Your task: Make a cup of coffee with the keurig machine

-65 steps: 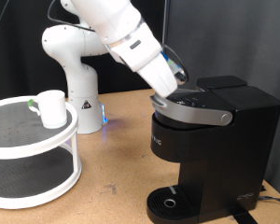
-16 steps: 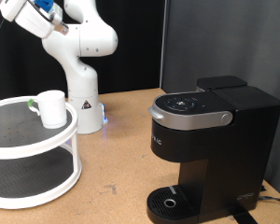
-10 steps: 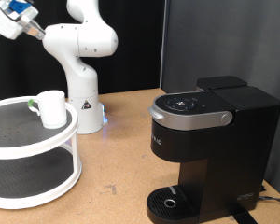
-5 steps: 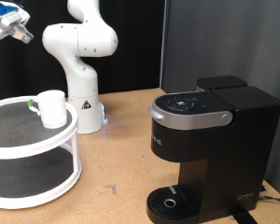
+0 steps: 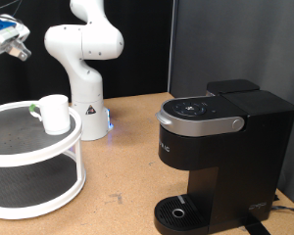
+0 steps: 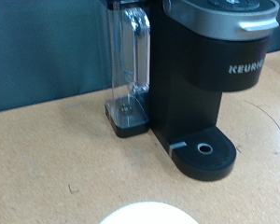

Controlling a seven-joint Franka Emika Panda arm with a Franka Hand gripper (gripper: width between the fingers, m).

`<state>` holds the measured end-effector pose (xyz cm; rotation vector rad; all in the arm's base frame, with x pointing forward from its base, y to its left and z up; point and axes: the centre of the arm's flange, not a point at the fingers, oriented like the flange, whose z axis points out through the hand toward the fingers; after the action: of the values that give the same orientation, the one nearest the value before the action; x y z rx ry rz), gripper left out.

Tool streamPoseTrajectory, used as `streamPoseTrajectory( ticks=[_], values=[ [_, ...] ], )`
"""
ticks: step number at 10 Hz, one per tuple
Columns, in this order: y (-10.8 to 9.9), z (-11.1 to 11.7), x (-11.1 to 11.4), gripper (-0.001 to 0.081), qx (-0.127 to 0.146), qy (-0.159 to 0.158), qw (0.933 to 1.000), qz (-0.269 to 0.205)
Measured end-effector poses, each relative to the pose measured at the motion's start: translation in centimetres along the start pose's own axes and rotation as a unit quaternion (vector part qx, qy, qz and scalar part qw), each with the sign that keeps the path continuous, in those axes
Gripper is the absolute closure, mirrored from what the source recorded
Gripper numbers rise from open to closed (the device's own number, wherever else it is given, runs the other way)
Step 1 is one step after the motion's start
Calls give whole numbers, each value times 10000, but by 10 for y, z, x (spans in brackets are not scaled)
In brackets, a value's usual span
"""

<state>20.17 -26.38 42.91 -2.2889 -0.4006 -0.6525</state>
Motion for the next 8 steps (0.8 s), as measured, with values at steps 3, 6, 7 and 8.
streamPoseTrajectory(
  ticks=[3, 6, 7, 8],
  values=[
    [23, 24, -14, 805, -235, -72, 9997, -24],
    [35, 37, -24, 805, -264, 56, 9996, -111],
    [38, 39, -27, 701, -347, 169, 9992, -105],
    [41, 42, -30, 564, -482, 285, 9984, -102]
  ],
)
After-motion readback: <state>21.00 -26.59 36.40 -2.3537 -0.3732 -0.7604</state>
